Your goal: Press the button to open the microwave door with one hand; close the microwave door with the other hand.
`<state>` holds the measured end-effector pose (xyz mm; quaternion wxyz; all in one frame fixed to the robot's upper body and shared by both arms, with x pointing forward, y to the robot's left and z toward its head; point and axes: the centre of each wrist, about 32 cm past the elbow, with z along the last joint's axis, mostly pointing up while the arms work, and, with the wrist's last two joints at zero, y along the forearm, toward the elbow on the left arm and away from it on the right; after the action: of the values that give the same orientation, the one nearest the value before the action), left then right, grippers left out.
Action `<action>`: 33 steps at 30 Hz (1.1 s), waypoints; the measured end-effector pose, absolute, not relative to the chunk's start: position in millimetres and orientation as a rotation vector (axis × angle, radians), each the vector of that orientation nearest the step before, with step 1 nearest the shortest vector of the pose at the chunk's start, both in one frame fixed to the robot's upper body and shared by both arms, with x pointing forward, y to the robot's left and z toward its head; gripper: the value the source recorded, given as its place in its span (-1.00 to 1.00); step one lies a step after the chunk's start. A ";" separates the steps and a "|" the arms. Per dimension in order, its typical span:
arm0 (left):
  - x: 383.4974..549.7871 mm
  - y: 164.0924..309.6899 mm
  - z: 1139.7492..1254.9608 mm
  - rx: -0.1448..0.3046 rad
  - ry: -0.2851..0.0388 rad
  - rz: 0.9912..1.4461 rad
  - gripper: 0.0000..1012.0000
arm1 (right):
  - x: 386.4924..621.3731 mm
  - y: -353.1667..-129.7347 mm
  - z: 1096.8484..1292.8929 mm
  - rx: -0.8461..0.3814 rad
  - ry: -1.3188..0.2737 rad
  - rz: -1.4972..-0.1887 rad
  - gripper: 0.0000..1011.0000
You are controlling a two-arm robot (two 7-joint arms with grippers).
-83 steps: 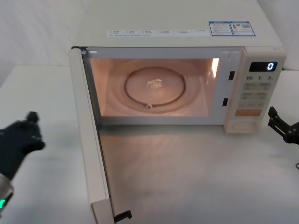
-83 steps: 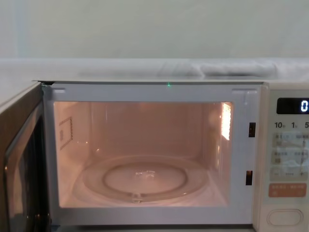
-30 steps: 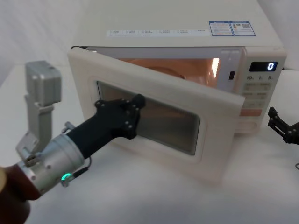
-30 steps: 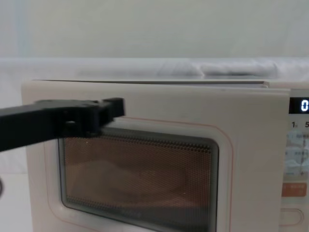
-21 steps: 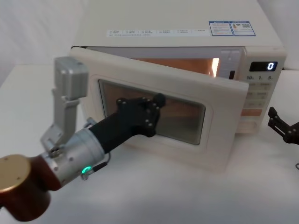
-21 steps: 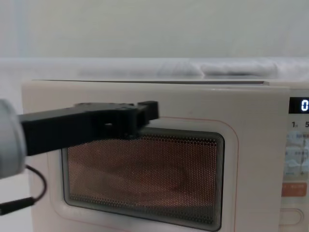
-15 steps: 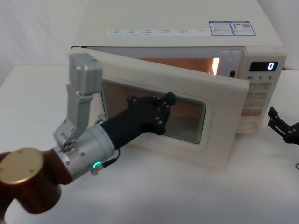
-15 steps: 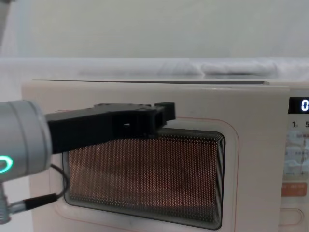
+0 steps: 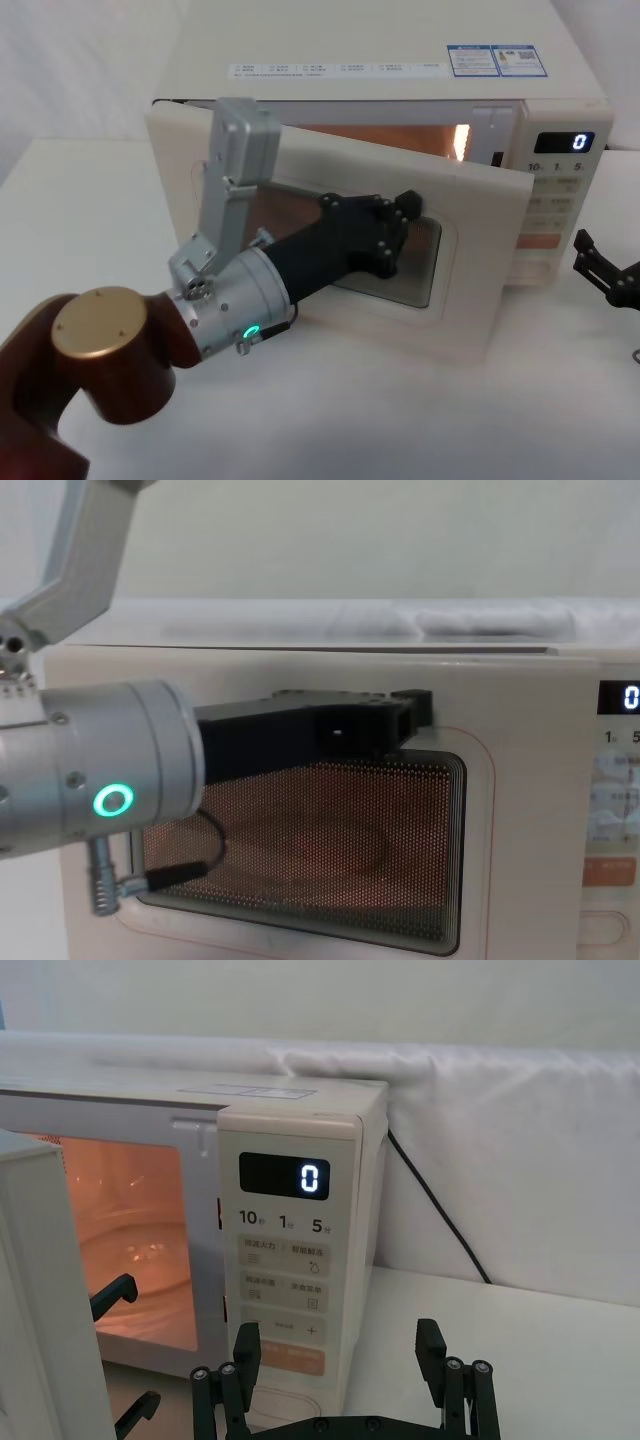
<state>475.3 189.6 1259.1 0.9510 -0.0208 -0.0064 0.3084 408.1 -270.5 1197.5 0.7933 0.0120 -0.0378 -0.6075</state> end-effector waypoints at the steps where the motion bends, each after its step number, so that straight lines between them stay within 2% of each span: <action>1: 476.2 188.6 1259.2 -0.043 -0.013 0.625 -1.00 | 408.1 -270.5 1197.4 0.026 -0.081 -1.306 0.98; 11: 490.1 174.6 1259.7 -0.038 -0.013 0.611 -1.00 | 408.1 -270.5 1197.4 0.026 -0.081 -1.306 0.98; 23: 496.9 161.0 1256.7 -0.036 -0.041 0.648 -1.00 | 408.1 -270.5 1197.4 0.026 -0.081 -1.306 0.98; 27: 496.8 154.4 1255.6 -0.045 -0.066 0.674 -1.00 | 408.1 -270.5 1197.5 0.026 -0.081 -1.306 0.98; 33: 494.9 144.0 1254.5 -0.050 -0.078 0.722 -1.00 | 408.1 -270.5 1197.4 0.026 -0.081 -1.306 0.98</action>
<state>494.9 144.0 1254.5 0.9345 -0.0246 -0.0383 0.3529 408.1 -270.5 1197.4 0.7933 0.0120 -0.0378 -0.6076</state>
